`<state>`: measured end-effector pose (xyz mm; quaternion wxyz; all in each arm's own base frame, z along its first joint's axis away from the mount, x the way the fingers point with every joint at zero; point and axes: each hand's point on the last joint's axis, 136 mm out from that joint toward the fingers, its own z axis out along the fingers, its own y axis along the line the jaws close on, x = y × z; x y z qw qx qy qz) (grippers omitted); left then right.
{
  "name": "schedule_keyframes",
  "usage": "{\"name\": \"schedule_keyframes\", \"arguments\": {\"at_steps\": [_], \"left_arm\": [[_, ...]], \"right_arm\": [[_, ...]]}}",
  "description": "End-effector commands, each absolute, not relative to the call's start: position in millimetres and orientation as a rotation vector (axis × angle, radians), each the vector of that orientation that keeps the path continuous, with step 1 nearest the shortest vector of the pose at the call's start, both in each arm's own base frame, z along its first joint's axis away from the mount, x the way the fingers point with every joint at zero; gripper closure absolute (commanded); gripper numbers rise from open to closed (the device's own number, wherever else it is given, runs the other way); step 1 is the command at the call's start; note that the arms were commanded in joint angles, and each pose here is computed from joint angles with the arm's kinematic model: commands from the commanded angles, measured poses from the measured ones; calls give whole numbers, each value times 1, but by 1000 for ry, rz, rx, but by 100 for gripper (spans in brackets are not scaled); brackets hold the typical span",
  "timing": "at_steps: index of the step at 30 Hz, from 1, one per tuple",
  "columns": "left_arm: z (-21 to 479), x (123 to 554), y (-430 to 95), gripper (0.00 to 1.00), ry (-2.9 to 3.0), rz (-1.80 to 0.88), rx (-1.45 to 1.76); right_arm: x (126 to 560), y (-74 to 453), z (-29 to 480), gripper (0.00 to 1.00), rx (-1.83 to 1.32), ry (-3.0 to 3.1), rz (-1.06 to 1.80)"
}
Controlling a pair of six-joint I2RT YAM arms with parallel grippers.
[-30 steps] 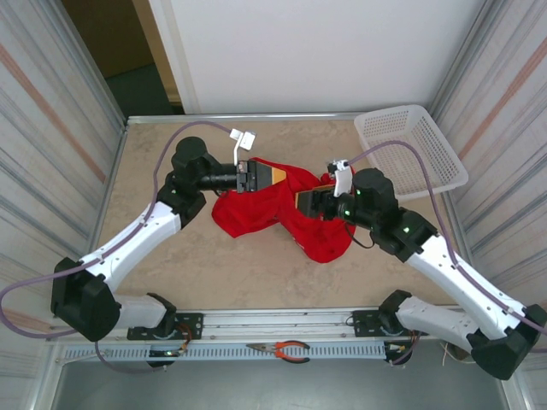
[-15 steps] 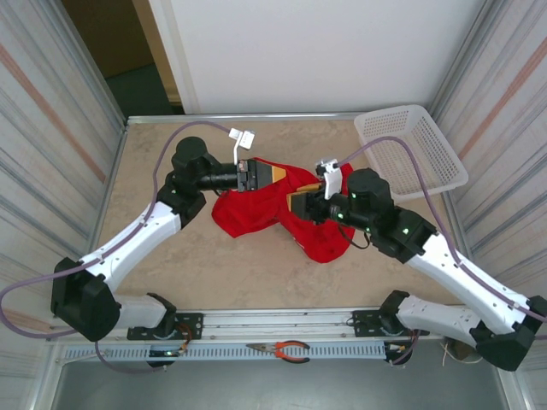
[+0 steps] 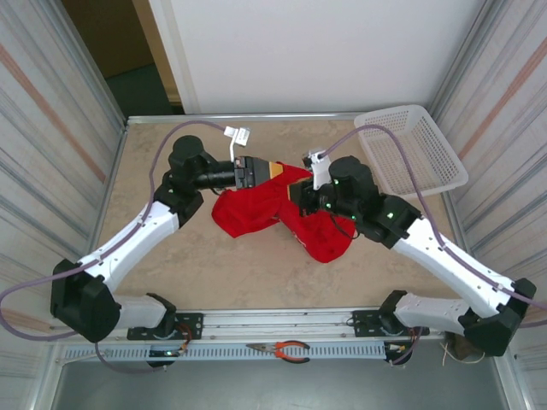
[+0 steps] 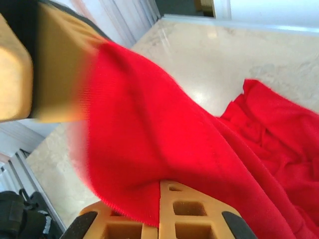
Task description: Fold the inside-out t-shirt
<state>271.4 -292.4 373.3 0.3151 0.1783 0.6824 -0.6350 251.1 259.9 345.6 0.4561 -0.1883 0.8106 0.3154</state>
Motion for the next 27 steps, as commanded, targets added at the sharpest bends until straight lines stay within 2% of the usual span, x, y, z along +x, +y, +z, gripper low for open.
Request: {"name": "schedule_keyframes", "arguments": {"at_steps": [1,6,13,20,27], "left_arm": [[354,295,-248,40,1860,-1425,269],[258,308,-201,38,2136,-1130,18],[148,287,-179,38,2369,-967,-249],[112,257,-196,40,2422,-775,-303],[99,247,-231,39,2448,-775,-339]], "right_arm": [[249,211,408,100,-371,1862,745],[237,166,428,100,-236,1812,796],[238,157,417,100,-191,1831,797],[241,161,419,100,-197,1833,808],[243,163,418,100,-192,1834,822]]}}
